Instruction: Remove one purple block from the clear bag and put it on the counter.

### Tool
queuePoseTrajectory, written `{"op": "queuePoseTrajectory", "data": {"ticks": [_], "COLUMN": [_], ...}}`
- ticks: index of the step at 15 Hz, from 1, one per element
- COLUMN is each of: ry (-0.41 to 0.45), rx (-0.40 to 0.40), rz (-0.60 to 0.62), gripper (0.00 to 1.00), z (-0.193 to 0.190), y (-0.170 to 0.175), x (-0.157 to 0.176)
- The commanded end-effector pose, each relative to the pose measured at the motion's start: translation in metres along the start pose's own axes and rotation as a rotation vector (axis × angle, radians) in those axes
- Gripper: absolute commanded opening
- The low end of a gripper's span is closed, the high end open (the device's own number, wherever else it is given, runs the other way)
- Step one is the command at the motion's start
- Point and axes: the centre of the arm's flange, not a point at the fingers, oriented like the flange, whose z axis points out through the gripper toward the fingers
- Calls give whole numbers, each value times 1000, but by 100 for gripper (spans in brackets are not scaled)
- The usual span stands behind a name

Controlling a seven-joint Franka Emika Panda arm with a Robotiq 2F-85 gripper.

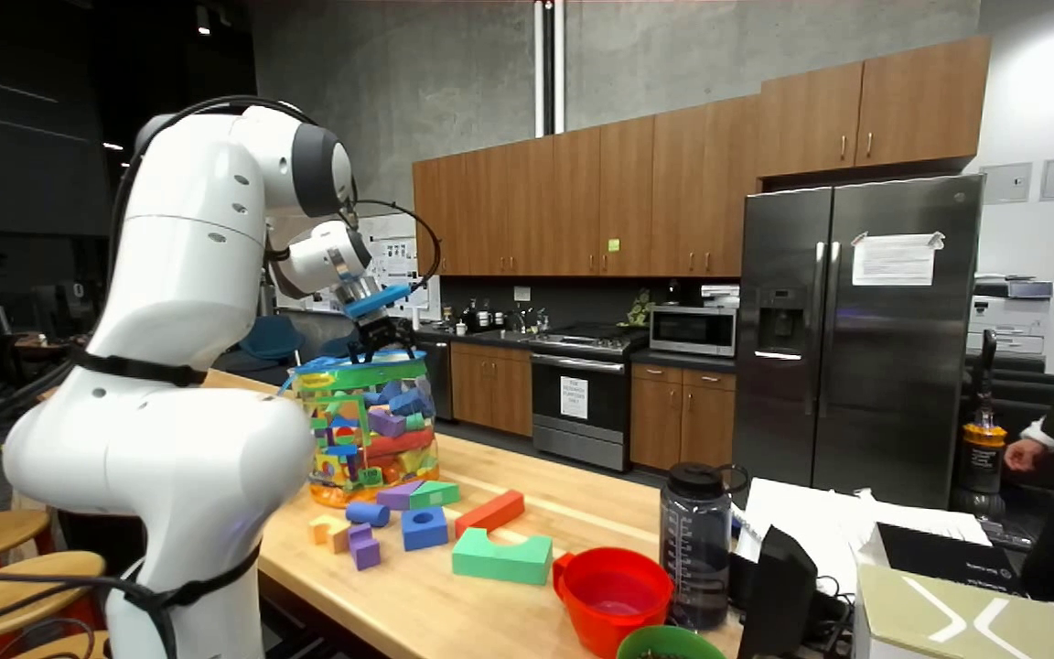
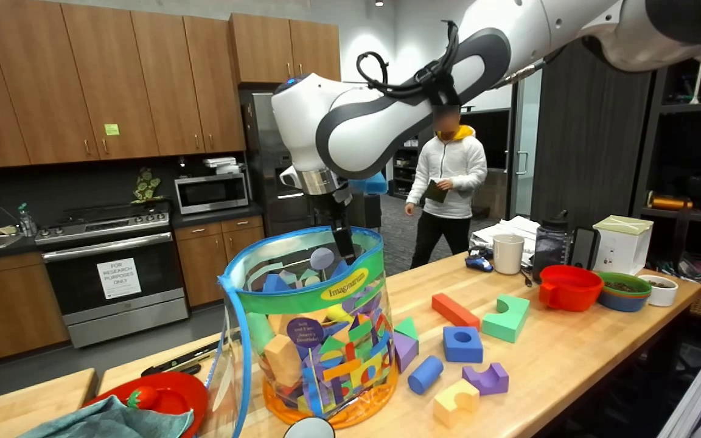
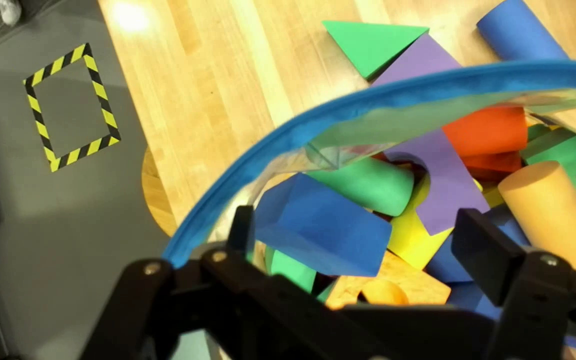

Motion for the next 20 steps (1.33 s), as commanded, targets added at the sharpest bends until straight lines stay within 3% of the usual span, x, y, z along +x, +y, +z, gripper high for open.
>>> {"op": "queuePoseTrajectory", "data": {"ticks": [1, 7, 20], "ry": [-36, -87, 31], "rx": [19, 35, 75], "rz": [-16, -33, 25], "gripper": [100, 100, 100], "z": [11, 50, 75], "y": [-16, -37, -63], "x": [-13, -25, -16]}}
